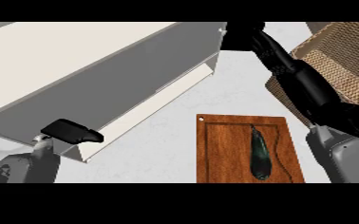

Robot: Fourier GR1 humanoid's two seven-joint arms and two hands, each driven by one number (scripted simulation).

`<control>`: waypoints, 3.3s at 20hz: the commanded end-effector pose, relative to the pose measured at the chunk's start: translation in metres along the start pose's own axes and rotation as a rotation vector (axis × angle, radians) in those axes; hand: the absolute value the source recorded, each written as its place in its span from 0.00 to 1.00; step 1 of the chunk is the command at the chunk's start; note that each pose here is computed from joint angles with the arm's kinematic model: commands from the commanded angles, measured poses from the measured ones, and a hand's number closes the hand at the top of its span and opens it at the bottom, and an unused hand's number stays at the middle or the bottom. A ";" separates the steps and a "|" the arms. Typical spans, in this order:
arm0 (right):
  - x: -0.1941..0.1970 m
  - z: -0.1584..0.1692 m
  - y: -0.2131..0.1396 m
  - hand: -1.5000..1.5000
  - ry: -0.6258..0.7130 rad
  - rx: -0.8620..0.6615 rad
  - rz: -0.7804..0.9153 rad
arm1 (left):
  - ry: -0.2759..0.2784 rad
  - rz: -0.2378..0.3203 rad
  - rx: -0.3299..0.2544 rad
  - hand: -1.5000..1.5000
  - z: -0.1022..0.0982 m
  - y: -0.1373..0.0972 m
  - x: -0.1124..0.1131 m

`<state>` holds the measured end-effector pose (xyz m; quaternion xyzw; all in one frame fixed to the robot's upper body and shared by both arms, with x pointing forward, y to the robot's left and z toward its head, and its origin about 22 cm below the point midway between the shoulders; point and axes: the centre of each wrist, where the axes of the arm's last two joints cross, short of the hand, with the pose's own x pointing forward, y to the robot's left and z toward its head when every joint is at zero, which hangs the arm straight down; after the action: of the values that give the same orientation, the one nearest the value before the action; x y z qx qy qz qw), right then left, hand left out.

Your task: Pick the eggplant from the cutting board and place it in the basket

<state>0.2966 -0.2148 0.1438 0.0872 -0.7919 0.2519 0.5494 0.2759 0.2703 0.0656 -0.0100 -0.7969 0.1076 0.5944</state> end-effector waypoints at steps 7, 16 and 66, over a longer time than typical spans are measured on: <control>-0.072 0.070 -0.019 1.00 0.183 -0.025 -0.066 | 0.155 -0.365 -0.327 0.50 0.057 0.022 0.057; -0.091 0.047 0.075 0.00 0.370 -0.269 0.064 | 0.147 -0.413 -0.337 0.50 0.060 0.017 0.041; -0.029 0.071 0.000 0.00 0.958 0.028 0.535 | 0.132 -0.406 -0.336 0.50 0.041 0.003 0.031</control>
<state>0.2548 -0.2664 0.1216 -0.2198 -0.4418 0.4087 0.7677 0.1791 0.2735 0.0827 0.0577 -0.7642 -0.1302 0.6291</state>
